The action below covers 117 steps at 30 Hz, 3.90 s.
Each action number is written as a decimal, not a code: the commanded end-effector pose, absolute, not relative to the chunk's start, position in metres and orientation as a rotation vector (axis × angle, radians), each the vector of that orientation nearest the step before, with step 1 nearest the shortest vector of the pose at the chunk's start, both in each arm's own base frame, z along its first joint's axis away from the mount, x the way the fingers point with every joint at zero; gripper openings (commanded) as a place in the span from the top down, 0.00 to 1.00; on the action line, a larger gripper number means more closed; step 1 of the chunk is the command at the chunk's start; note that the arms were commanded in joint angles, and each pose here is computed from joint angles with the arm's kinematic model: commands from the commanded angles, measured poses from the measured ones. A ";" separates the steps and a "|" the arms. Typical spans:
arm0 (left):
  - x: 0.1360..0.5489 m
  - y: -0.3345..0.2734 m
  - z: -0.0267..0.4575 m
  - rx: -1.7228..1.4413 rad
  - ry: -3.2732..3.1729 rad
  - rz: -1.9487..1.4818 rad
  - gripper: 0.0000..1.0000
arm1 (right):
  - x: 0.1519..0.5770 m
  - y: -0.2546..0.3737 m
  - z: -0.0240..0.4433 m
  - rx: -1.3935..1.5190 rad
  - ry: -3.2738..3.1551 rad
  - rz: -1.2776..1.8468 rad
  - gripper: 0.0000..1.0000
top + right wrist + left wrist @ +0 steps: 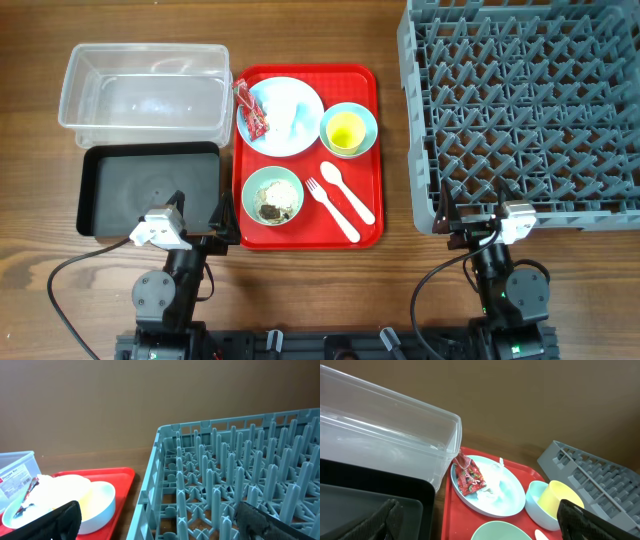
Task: Sort waste into correct bins and load items into the dishwasher rack
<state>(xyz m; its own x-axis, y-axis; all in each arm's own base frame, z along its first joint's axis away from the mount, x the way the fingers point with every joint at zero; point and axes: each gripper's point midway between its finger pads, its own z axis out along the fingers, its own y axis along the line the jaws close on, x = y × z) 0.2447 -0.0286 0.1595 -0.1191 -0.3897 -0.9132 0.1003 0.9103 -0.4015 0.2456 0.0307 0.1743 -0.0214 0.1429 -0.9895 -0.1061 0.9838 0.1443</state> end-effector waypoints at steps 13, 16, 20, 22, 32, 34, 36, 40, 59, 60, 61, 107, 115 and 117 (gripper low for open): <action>0.245 -0.028 0.160 -0.211 1.635 -0.408 0.00 | 0.245 0.032 0.178 0.034 1.560 0.221 0.00; 0.245 -0.028 0.164 -0.207 1.620 -0.411 0.00 | 0.245 0.034 0.176 0.022 1.570 0.230 0.00; 0.245 -0.029 0.164 -0.204 1.620 -0.414 0.00 | 0.245 0.034 0.176 0.023 1.570 0.231 0.00; 0.245 -0.029 0.165 -0.203 1.614 -0.415 0.00 | 0.244 0.039 0.177 0.041 1.567 0.291 0.00; 0.228 -0.048 0.258 -0.131 1.306 -0.640 0.00 | 0.217 0.088 0.239 -0.153 1.490 0.604 0.00; 0.225 -0.048 0.275 -0.130 1.308 -0.640 0.00 | 0.212 0.088 0.260 -0.152 1.503 0.607 0.00; 0.226 -0.048 0.294 -0.147 1.366 -0.638 0.00 | 0.209 0.087 0.287 -0.155 1.562 0.596 0.00; 0.239 -0.050 0.315 -0.174 1.529 -0.619 0.00 | 0.216 0.088 0.309 -0.127 1.736 0.601 0.00; 0.333 -0.110 0.318 -0.190 2.249 -0.921 0.01 | 0.272 0.122 0.304 -0.038 2.322 0.798 0.00; 0.336 -0.113 0.317 -0.183 2.252 -0.914 0.01 | 0.272 0.116 0.298 0.013 2.352 0.763 0.00; 0.340 -0.115 0.316 -0.179 2.258 -0.900 0.01 | 0.272 0.109 0.292 0.056 2.378 0.719 0.00; 0.400 -0.260 0.098 0.186 2.764 -0.590 0.96 | 0.263 0.093 0.273 0.190 2.468 0.627 0.00; 0.400 -0.233 0.201 0.092 2.592 -0.910 0.96 | 0.267 0.094 0.282 0.172 2.422 0.633 0.03; 0.393 -0.221 0.231 0.082 2.541 -1.019 0.96 | 0.268 0.098 0.292 0.120 2.378 0.657 0.04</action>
<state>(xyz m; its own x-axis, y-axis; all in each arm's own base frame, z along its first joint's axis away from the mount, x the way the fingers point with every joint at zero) 0.4000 -0.2323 0.1395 -0.9498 -0.0290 -0.3116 0.1344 0.8615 -0.4897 0.2650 0.0965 0.2693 -0.8229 0.2517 -0.5093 -0.0276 0.8778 0.4783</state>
